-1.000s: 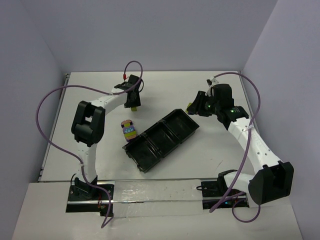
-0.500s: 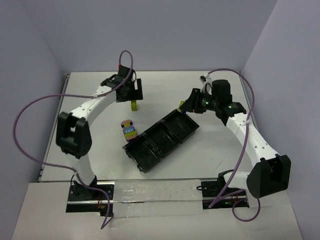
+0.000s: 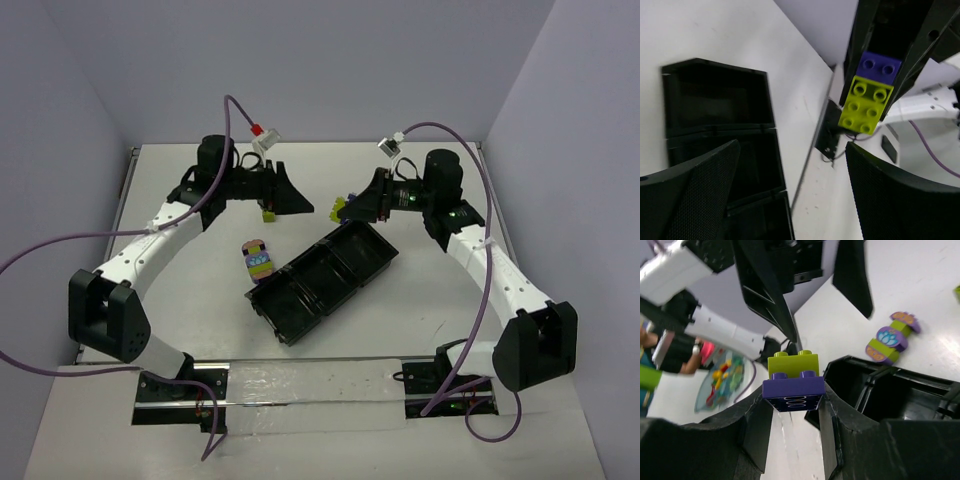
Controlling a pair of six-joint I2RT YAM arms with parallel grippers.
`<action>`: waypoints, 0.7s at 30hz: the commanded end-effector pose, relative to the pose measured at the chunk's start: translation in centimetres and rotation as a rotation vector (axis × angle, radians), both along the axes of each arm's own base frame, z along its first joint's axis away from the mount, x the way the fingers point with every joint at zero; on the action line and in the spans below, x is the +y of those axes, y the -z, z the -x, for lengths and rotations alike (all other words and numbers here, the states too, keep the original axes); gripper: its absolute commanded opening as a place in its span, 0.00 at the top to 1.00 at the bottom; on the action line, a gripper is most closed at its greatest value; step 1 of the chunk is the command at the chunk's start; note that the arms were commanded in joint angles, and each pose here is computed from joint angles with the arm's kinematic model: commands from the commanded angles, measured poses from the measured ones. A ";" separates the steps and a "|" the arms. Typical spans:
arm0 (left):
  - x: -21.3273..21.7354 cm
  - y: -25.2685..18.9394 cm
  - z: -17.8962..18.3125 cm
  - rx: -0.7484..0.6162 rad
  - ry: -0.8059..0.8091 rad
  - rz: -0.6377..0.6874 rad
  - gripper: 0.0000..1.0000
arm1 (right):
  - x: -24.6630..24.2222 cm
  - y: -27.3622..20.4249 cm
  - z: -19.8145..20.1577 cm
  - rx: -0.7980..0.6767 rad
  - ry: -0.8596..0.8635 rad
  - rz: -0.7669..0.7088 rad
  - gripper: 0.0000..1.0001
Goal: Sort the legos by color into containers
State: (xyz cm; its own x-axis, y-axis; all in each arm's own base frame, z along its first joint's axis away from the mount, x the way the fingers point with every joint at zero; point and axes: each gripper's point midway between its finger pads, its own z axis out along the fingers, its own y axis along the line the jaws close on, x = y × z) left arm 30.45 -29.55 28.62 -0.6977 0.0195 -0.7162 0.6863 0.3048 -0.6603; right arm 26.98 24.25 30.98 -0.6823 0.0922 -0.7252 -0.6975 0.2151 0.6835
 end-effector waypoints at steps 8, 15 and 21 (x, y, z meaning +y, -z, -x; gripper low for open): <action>-2.0 -4.8 3.5 -0.095 0.258 0.177 0.12 | 2.9 -1.7 2.5 -0.073 -0.190 0.002 1.00; -1.9 -4.8 4.7 -0.085 0.294 0.194 0.12 | 2.8 -1.6 2.7 -0.066 -0.189 0.001 1.00; -3.1 -4.6 5.3 -0.050 0.319 0.190 0.18 | 3.0 -1.7 2.8 -0.076 -0.189 0.002 1.00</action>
State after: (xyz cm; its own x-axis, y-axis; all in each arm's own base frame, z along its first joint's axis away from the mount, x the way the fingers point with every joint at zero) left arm 26.49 -31.91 31.52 -0.6875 0.0832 -0.7214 0.7250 0.0229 -0.6883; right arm 24.60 27.04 30.85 -0.6828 -0.0411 -0.7295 -0.7292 0.1002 0.6769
